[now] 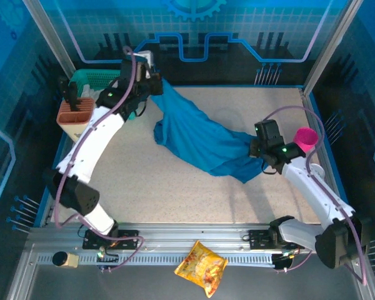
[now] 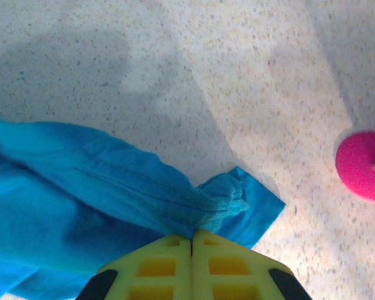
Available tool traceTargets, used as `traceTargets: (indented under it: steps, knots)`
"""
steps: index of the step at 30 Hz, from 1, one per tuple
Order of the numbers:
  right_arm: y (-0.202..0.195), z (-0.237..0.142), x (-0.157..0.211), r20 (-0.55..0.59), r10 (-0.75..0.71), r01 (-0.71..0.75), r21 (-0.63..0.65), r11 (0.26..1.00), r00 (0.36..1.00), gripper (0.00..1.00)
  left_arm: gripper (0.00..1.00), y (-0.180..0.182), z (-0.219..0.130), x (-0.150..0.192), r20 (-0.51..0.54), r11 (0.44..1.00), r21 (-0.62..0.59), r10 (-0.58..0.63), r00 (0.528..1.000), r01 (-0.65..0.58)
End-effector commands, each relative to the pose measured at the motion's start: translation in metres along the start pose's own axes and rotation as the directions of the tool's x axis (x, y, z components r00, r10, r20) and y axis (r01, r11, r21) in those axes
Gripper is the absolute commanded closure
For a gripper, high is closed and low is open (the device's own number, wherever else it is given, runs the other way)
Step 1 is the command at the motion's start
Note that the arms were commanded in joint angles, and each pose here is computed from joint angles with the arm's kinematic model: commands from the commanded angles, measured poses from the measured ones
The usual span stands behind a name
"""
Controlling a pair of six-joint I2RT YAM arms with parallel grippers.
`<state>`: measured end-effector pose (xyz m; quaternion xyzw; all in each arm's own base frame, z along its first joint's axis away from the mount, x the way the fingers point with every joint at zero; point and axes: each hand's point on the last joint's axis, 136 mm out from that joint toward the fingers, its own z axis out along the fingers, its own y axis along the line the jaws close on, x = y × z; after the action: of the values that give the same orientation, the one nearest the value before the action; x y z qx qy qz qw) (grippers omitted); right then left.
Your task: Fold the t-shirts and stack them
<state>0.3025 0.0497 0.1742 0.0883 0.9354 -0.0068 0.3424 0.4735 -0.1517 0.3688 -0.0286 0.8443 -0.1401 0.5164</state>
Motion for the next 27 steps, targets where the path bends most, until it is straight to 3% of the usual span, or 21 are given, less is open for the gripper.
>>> traceTargets:
  steps: [1,4,9,15,19,20,21,23,24,25,27]
  knots:
    - [-0.007,-0.005,0.024,-0.051,0.088,-0.088,-0.001,0.996,0.995,1.0,1.0,-0.052,0.022,-0.039,0.17,0.962,0.259,0.047,0.984,-0.091]
    - [-0.011,-0.01,0.038,-0.07,0.131,-0.131,0.002,0.991,0.989,1.0,1.0,-0.072,0.056,-0.033,0.195,0.925,0.368,0.025,0.981,-0.097]
    - [-0.011,-0.014,0.062,-0.095,0.206,-0.207,-0.003,0.978,0.974,1.0,1.0,-0.101,0.118,-0.002,0.161,0.895,0.44,0.006,0.987,-0.077]
    - [-0.018,-0.004,0.084,-0.123,0.232,-0.229,0.036,0.973,0.965,1.0,1.0,-0.162,0.184,0.072,0.075,0.868,0.453,0.191,0.979,-0.204]
    - [-0.019,-0.001,0.086,-0.122,0.232,-0.227,0.051,0.972,0.965,1.0,1.0,-0.183,0.212,0.114,0.038,0.865,0.434,0.261,0.965,-0.251]
    - [-0.02,0.0,0.086,-0.122,0.231,-0.225,0.057,0.973,0.965,1.0,0.82,-0.187,0.216,0.122,0.032,0.864,0.438,0.261,0.965,-0.248]
    - [-0.02,0.0,0.086,-0.122,0.229,-0.223,0.061,0.973,0.966,1.0,0.57,-0.19,0.22,0.128,0.029,0.862,0.442,0.261,0.965,-0.247]
    - [-0.022,0.001,0.086,-0.122,0.224,-0.216,0.074,0.974,0.967,1.0,0.32,-0.191,0.224,0.136,0.021,0.864,0.44,0.263,0.965,-0.245]
    - [-0.022,0.002,0.086,-0.121,0.223,-0.215,0.078,0.974,0.967,1.0,0.1,-0.189,0.226,0.139,0.013,0.87,0.429,0.262,0.965,-0.242]
    - [-0.023,0.002,0.086,-0.119,0.222,-0.213,0.081,0.974,0.968,1.0,0.01,-0.188,0.226,0.139,0.01,0.875,0.42,0.26,0.966,-0.24]
    - [-0.023,0.003,0.084,-0.114,0.218,-0.209,0.083,0.974,0.969,1.0,0.0,-0.183,0.223,0.134,0.007,0.884,0.395,0.268,0.963,-0.249]
